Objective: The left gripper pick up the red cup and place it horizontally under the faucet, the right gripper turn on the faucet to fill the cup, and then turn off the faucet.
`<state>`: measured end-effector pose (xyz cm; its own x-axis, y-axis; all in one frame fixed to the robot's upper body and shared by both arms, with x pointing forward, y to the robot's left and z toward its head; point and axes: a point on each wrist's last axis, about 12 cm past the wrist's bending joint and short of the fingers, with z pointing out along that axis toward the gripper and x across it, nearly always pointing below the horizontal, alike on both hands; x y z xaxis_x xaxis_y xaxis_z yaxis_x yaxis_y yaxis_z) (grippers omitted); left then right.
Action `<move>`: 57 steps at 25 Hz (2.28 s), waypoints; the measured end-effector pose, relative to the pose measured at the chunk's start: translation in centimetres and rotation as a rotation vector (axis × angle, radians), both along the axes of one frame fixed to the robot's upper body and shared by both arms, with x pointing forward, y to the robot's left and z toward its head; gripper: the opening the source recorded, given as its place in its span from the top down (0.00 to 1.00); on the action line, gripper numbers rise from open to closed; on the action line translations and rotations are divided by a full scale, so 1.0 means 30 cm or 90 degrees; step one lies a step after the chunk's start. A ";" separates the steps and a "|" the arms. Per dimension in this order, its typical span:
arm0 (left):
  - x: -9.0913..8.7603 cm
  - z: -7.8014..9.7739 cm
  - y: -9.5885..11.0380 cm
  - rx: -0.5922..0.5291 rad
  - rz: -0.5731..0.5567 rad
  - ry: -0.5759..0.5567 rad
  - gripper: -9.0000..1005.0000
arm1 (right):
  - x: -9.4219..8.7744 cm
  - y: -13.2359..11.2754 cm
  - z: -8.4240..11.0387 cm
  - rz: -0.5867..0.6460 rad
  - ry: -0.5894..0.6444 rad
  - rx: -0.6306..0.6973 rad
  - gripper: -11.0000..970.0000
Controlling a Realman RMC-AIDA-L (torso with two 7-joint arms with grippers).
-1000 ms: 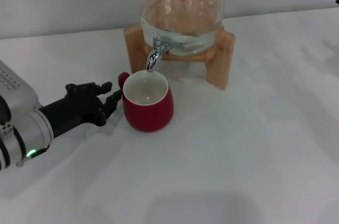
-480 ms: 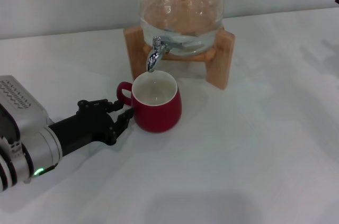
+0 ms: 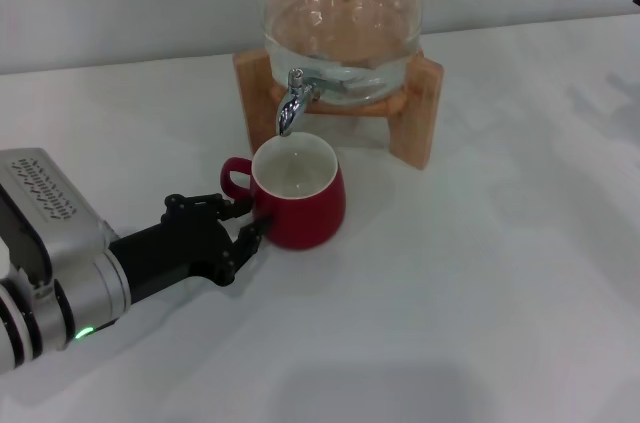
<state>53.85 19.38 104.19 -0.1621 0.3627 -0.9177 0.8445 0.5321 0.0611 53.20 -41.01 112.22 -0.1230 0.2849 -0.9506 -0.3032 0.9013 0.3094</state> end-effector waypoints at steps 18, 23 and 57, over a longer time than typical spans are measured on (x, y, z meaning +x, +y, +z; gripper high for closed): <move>-0.017 0.033 -0.048 0.008 -0.044 -0.041 0.70 | 0.001 -0.007 0.003 -0.007 -0.003 0.000 0.19; -0.021 0.036 -0.056 0.007 -0.055 -0.043 0.70 | 0.003 -0.008 0.005 -0.008 -0.004 0.000 0.19; 0.003 0.057 -0.142 0.040 -0.125 -0.074 0.70 | 0.011 -0.019 0.013 -0.017 -0.012 0.007 0.19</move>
<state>53.94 15.13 105.90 0.0226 0.4338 -0.9007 0.9167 0.3506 0.1918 53.52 -41.58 112.61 -0.0978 0.2984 -0.9494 -0.2842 0.9059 0.3140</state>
